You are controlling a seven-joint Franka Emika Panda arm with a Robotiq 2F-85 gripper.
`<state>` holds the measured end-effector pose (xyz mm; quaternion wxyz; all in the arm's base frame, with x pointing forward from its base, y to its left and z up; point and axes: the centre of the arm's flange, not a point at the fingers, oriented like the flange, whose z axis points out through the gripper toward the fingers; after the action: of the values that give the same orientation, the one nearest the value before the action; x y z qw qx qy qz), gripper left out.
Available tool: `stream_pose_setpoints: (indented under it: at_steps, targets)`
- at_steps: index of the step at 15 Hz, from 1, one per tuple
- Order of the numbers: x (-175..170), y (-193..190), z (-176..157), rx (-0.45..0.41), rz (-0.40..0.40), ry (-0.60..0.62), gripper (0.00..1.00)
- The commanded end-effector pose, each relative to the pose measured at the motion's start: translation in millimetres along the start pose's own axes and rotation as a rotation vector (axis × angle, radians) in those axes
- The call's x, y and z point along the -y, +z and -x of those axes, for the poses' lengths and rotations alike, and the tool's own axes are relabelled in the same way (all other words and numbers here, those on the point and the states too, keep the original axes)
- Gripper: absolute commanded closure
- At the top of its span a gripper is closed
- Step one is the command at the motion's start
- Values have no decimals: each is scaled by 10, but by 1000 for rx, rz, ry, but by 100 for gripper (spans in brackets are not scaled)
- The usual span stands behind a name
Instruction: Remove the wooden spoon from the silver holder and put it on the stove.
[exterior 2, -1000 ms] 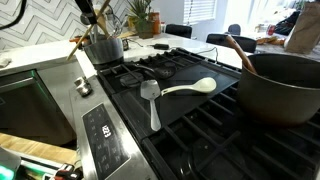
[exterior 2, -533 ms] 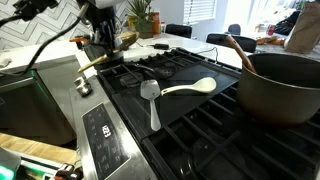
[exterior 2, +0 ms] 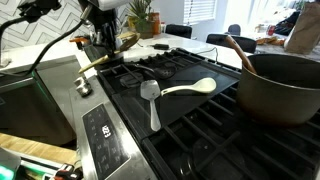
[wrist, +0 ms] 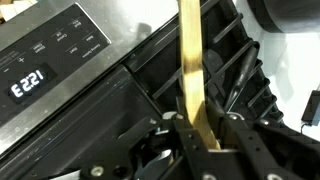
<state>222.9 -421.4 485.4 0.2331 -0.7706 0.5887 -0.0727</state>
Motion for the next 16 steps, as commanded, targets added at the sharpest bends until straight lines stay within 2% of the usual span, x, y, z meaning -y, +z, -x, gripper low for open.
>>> stream_pose_setpoints:
  at_steps: [1,4,8,12,16]
  targets:
    - [-31,50,-141,45,8,43,93]
    - [-230,151,-369,100,29,115,93]
    - [-548,227,-684,148,12,243,93]
    - [-851,286,-980,182,-13,375,93]
    - [-1070,485,-1254,192,7,480,93]
